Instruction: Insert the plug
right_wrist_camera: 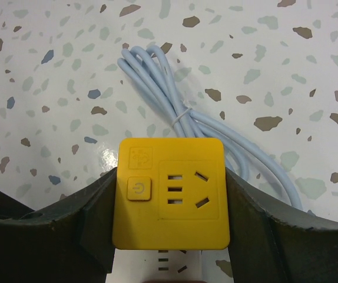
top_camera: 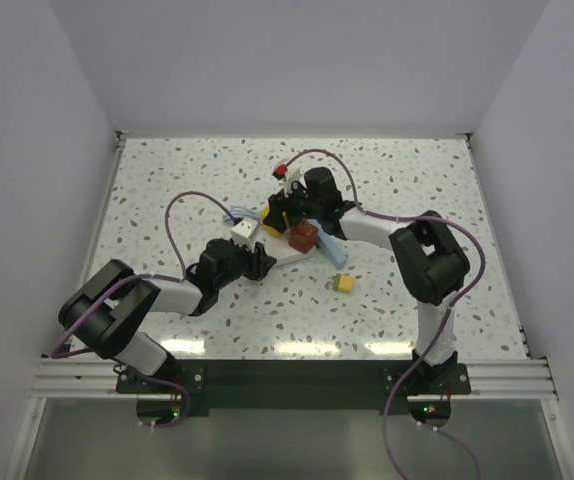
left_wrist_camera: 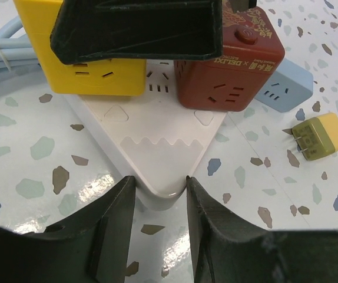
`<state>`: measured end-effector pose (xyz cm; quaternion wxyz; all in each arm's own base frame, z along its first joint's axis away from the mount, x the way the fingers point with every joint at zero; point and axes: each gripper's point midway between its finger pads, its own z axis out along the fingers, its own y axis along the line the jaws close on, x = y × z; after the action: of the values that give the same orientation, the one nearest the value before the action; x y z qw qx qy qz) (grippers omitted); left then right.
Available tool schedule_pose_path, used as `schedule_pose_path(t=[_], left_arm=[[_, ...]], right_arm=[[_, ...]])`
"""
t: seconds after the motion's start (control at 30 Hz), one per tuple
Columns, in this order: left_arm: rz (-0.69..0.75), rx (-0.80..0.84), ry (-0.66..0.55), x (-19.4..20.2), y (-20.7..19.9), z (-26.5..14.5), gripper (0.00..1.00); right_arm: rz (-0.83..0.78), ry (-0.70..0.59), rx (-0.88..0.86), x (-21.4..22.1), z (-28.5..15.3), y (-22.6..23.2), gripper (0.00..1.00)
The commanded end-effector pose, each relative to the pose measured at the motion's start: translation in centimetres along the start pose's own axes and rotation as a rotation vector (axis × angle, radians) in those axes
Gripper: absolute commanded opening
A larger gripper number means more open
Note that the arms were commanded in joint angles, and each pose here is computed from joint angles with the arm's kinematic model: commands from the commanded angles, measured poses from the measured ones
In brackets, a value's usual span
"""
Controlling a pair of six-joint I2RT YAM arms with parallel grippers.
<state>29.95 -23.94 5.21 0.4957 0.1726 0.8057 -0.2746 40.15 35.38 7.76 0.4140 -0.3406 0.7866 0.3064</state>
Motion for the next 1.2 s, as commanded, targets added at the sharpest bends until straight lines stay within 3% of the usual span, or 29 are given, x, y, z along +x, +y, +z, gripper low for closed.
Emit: schedule_pose_path(t=[0.0, 1.17], left_arm=[[0.016, -0.056, 0.155, 4.9, 2.1, -1.1, 0.31], [-0.02, -0.123, 0.101, 3.5, 3.6, -2.5, 0.27]], right_arm=[[0.169, 0.577, -0.033, 18.3, -2.5, 2.8, 0.0], [0.298, 0.731, -0.008, 28.0, -3.7, 6.1, 0.0]])
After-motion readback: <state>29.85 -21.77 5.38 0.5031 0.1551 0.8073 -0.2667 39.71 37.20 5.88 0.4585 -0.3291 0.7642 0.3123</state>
